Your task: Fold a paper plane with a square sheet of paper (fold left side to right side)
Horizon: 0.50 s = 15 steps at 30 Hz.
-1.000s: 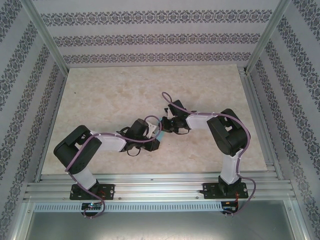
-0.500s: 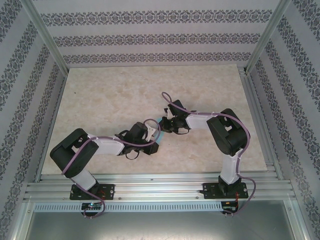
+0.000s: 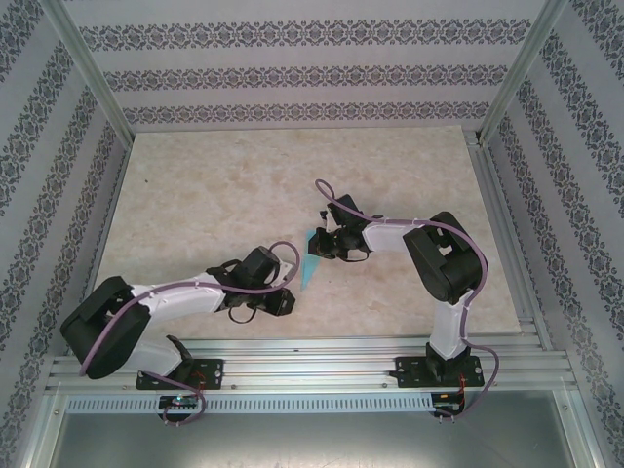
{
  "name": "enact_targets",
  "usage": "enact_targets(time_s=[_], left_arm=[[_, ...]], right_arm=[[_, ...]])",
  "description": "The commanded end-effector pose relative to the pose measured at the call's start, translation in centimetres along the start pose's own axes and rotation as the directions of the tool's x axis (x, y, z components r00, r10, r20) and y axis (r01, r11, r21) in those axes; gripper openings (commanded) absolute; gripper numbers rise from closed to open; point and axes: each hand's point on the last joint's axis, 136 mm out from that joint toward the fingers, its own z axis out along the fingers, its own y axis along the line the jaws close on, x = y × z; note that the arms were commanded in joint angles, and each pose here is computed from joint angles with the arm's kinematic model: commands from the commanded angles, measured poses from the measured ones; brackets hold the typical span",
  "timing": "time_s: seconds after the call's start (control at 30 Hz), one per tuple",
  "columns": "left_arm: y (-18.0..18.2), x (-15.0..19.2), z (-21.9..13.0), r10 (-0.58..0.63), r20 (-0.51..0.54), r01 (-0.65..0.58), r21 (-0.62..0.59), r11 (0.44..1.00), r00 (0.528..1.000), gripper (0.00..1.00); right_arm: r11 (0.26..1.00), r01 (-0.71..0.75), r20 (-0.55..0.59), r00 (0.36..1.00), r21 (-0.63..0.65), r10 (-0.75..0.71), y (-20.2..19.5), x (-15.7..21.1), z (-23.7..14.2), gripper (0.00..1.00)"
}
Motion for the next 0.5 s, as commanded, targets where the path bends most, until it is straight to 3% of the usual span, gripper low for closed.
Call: enact_targets(time_s=[0.0,0.2,0.47], left_arm=[[-1.4,-2.9,-1.8,-0.019,0.067,0.017,0.029,0.999,0.998,0.14],[-3.1,-6.5,-1.2,0.000,0.108,-0.012,0.110,0.994,0.994,0.11],[-2.8,-8.9,2.7,-0.005,0.108,-0.010,0.135,0.991,0.994,0.08]], right_arm=[[0.986,-0.057,-0.032,0.998,0.159,0.062,-4.9,1.5,1.3,0.10],[0.986,-0.059,-0.031,0.997,0.155,0.065,-4.8,1.4,1.4,0.10],[0.986,-0.063,-0.041,0.997,0.157,0.070,-5.0,1.7,1.5,0.10]])
